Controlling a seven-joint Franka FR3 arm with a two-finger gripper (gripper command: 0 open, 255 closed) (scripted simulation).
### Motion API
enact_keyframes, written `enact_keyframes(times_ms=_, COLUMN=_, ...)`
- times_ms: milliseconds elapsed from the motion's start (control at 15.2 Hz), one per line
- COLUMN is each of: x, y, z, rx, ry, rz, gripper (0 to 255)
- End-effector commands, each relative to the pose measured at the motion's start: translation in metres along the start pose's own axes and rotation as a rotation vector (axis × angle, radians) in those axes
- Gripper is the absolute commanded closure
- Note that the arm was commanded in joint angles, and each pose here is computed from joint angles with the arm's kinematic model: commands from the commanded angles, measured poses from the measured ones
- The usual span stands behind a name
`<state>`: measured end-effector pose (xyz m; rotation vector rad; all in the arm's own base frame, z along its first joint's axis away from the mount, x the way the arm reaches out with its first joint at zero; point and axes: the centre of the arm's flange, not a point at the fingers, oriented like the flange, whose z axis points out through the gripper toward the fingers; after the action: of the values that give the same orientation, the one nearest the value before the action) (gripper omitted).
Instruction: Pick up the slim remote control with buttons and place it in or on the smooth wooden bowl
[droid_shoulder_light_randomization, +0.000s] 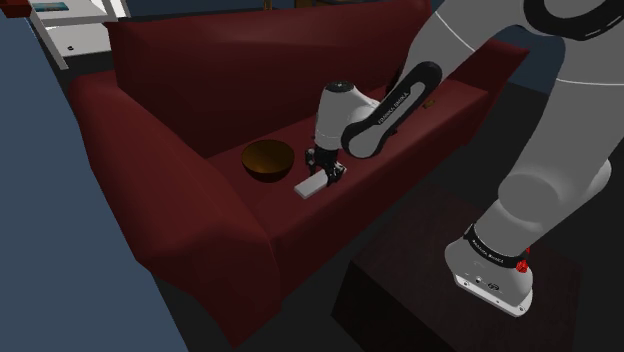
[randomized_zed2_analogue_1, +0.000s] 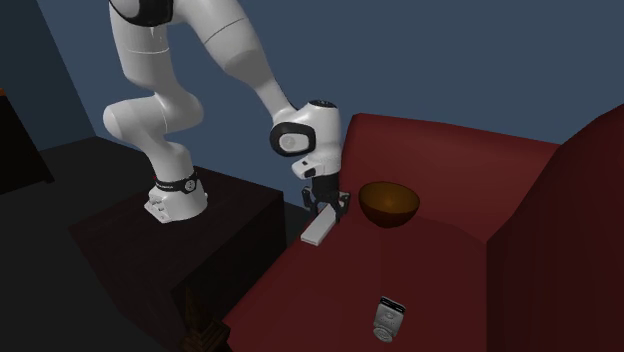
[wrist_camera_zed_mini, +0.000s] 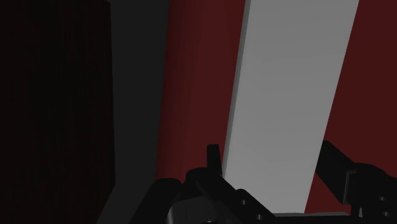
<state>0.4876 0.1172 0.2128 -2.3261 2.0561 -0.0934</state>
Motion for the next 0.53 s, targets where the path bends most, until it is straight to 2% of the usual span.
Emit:
enact_keyframes(times_ms=0, x=0.001, y=-0.002, z=-0.011, rx=0.000, ry=0.000, rz=0.000, gripper=255)
enact_keyframes(times_ms=462, x=0.001, y=-0.004, z=-0.048, rx=0.000, ry=0.000, rz=0.000, gripper=255)
